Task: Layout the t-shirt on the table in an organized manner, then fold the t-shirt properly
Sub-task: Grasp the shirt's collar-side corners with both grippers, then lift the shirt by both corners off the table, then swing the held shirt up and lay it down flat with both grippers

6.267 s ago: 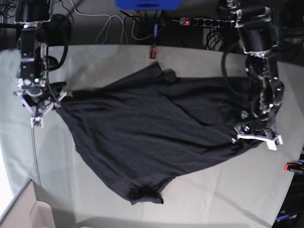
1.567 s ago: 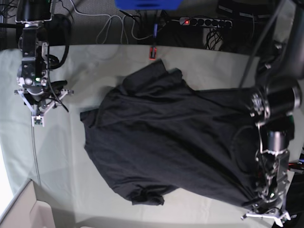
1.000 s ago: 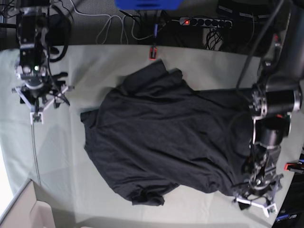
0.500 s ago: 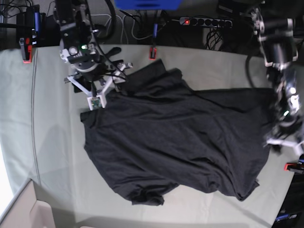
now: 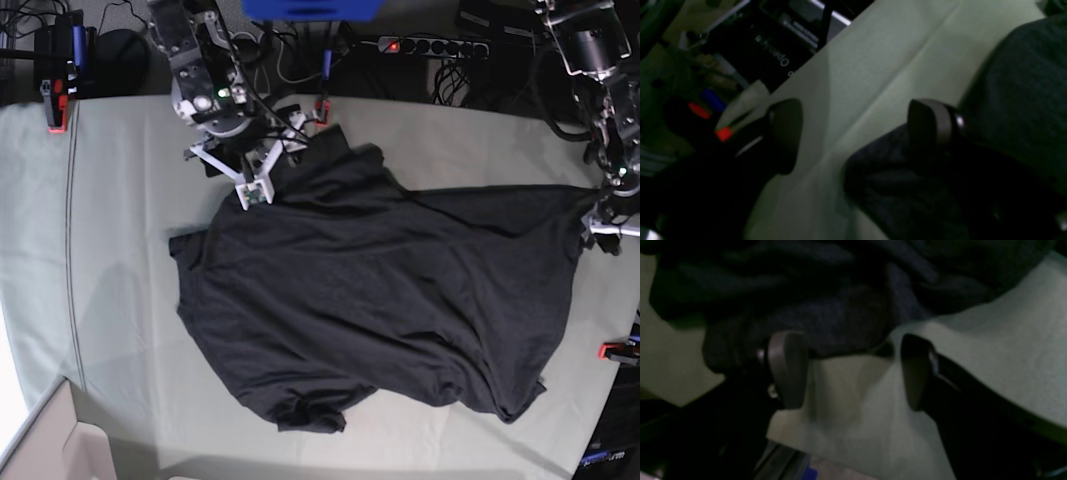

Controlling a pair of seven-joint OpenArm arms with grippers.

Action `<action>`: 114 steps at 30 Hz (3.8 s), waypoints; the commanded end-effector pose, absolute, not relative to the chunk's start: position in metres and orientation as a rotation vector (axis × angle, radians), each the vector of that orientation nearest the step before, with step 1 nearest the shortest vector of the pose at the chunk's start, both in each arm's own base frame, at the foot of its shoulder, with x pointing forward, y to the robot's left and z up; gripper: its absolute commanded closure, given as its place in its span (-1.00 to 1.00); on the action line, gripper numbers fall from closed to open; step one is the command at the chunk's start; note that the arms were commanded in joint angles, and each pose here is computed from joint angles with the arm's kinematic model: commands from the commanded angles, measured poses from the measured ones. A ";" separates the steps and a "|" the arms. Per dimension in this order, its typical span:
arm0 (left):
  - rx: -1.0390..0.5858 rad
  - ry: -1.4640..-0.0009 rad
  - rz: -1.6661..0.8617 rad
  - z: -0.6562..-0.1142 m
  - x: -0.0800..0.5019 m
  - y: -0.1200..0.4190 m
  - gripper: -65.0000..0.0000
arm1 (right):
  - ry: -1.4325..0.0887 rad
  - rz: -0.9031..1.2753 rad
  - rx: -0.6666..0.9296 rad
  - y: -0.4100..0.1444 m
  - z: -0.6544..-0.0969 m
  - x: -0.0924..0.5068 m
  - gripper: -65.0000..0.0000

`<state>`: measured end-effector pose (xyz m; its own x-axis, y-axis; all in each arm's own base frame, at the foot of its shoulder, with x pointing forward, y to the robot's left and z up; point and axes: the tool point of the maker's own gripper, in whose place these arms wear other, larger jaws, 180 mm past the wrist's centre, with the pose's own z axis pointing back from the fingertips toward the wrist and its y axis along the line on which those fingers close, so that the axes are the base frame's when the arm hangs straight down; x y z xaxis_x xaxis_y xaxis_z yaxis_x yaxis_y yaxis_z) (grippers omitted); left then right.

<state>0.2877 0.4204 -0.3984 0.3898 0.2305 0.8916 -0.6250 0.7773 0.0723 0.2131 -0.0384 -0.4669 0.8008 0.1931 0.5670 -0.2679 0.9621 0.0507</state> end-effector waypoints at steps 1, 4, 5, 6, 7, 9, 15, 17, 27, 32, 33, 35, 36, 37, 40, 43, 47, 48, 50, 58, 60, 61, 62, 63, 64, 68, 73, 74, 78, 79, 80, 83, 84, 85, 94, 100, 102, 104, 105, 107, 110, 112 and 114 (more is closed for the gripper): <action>0.462 -1.080 0.549 -0.384 0.290 0.429 -0.47 | -0.645 0.244 0.139 -0.035 -0.456 0.225 -0.36; 0.458 -1.063 0.550 -0.390 0.285 0.426 -0.47 | -0.657 0.247 0.134 -0.035 -0.455 0.236 -0.34; 0.453 -1.056 0.553 -0.394 0.283 0.423 -0.47 | -0.651 0.248 0.132 -0.036 -0.458 0.236 -0.29; 0.448 -1.051 0.556 -0.397 0.282 0.420 -0.47 | -0.650 0.250 0.128 -0.036 -0.459 0.240 -0.21; 0.447 -1.048 0.557 -0.397 0.282 0.420 -0.46 | -0.643 0.252 0.124 -0.037 -0.462 0.242 -0.07; 0.442 -1.043 0.560 -0.400 0.281 0.418 -0.46 | -0.627 0.254 0.120 -0.038 -0.467 0.241 0.31; 0.438 -1.010 0.561 -0.412 0.268 0.413 -0.46 | -0.639 0.226 0.112 -0.048 -0.459 0.231 0.97; 0.442 -0.995 0.556 -0.416 0.262 0.412 -0.46 | -0.681 0.181 0.100 -0.061 -0.442 0.228 1.00; 0.401 -0.937 0.563 -0.442 0.241 0.386 -0.46 | -0.768 0.085 0.002 -0.118 -0.398 0.209 1.00; 0.367 -0.929 0.564 -0.449 0.239 0.374 -0.46 | -0.758 0.024 -0.066 -0.150 -0.393 0.195 1.00; 0.352 -0.934 0.550 -0.449 0.239 0.372 -0.46 | -0.756 0.014 -0.080 -0.156 -0.393 0.194 1.00; 0.309 -0.947 0.508 -0.447 0.242 0.364 -0.46 | -0.752 -0.013 -0.113 -0.172 -0.393 0.191 1.00; 0.297 -0.960 0.496 -0.444 0.245 0.362 -0.46 | -0.752 -0.024 -0.129 -0.178 -0.392 0.191 1.00; 0.286 -0.966 0.489 -0.443 0.246 0.359 -0.46 | -0.752 -0.029 -0.137 -0.182 -0.392 0.190 1.00; 0.273 -0.968 0.493 -0.444 0.247 0.354 -0.46 | -0.751 -0.031 -0.147 -0.187 -0.392 0.190 1.00; 0.271 -0.967 0.497 -0.445 0.247 0.352 -0.46 | -0.748 -0.039 -0.160 -0.193 -0.392 0.189 1.00; 0.270 -0.971 0.500 -0.445 0.247 0.351 -0.46 | -0.747 -0.072 -0.198 -0.210 -0.390 0.186 1.00; 0.268 -0.977 0.502 -0.444 0.248 0.350 -0.46 | -0.747 -0.076 -0.208 -0.214 -0.389 0.186 1.00; 0.278 -1.015 0.524 -0.430 0.250 0.356 -0.46 | -0.749 -0.091 -0.230 -0.224 -0.387 0.185 1.00; 0.263 -1.062 0.556 -0.418 0.261 0.351 -0.46 | -0.752 -0.099 -0.241 -0.229 -0.386 0.186 1.00; 0.256 -1.039 0.564 -0.427 0.260 0.350 -0.46 | -0.750 -0.099 -0.242 -0.229 -0.386 0.185 1.00; 0.252 -1.022 0.569 -0.434 0.257 0.348 -0.46 | -0.749 -0.099 -0.242 -0.229 -0.386 0.184 1.00; 0.246 -1.006 0.570 -0.439 0.256 0.346 -0.46 | -0.749 -0.099 -0.242 -0.229 -0.386 0.184 1.00; 0.242 -1.000 0.576 -0.443 0.258 0.346 -0.46 | -0.749 -0.099 -0.242 -0.229 -0.386 0.184 1.00; 0.237 -0.992 0.582 -0.446 0.259 0.345 -0.46 | -0.747 -0.099 -0.242 -0.229 -0.387 0.184 1.00; 0.229 -0.965 0.599 -0.457 0.258 0.345 -0.37 | -0.747 -0.099 -0.242 -0.229 -0.387 0.184 1.00; 0.241 -0.976 0.602 -0.452 0.256 0.350 0.70 | -0.750 -0.099 -0.244 -0.230 -0.386 0.185 1.00; 0.249 -0.991 0.614 -0.447 0.256 0.354 0.97 | -0.752 -0.100 -0.245 -0.230 -0.385 0.186 1.00; 0.307 -1.048 0.670 -0.423 0.241 0.376 0.94 | -0.752 -0.098 -0.242 -0.229 -0.386 0.186 1.00; 0.322 -1.077 0.674 -0.411 0.239 0.380 1.00 | -0.752 -0.098 -0.242 -0.229 -0.386 0.186 1.00; 0.335 -1.098 0.669 -0.402 0.238 0.382 1.00 | -0.750 -0.097 -0.241 -0.229 -0.386 0.186 1.00; 0.372 -1.167 0.626 -0.370 0.234 0.386 0.99 | -0.748 -0.090 -0.227 -0.223 -0.387 0.186 1.00; 0.380 -1.188 0.612 -0.360 0.234 0.385 0.99 | -0.745 -0.079 -0.215 -0.218 -0.388 0.186 1.00; 0.387 -1.209 0.597 -0.351 0.234 0.385 0.99 | -0.744 -0.067 -0.200 -0.211 -0.390 0.186 1.00; 0.337 -1.254 0.594 -0.318 0.257 0.369 0.99 | -0.754 0.066 -0.096 -0.162 -0.392 0.196 1.00; 0.198 -1.219 0.633 -0.294 0.319 0.356 0.99 | -0.868 0.120 -0.128 -0.169 -0.363 0.251 1.00; 0.135 -1.212 0.584 -0.276 0.351 0.340 0.99 | -0.903 0.126 -0.159 -0.178 -0.343 0.281 1.00; 0.078 -1.235 0.518 -0.249 0.386 0.320 0.99 | -0.968 0.136 -0.190 -0.185 -0.311 0.319 1.00; 0.055 -1.258 0.479 -0.233 0.403 0.309 0.99 | -0.988 0.152 -0.200 -0.187 -0.298 0.335 1.00; 0.017 -1.321 0.413 -0.198 0.431 0.288 0.99 | -1.054 0.200 -0.215 -0.186 -0.262 0.372 1.00; -0.036 -1.427 0.315 -0.139 0.471 0.255 0.99 | -1.161 0.214 -0.255 -0.195 -0.202 0.424 1.00; -0.020 -1.464 0.254 -0.110 0.499 0.239 1.00 | -1.240 0.179 -0.284 -0.211 -0.159 0.455 1.00; -0.003 -1.462 0.207 -0.091 0.532 0.225 1.00 | -1.310 0.151 -0.292 -0.220 -0.119 0.487 1.00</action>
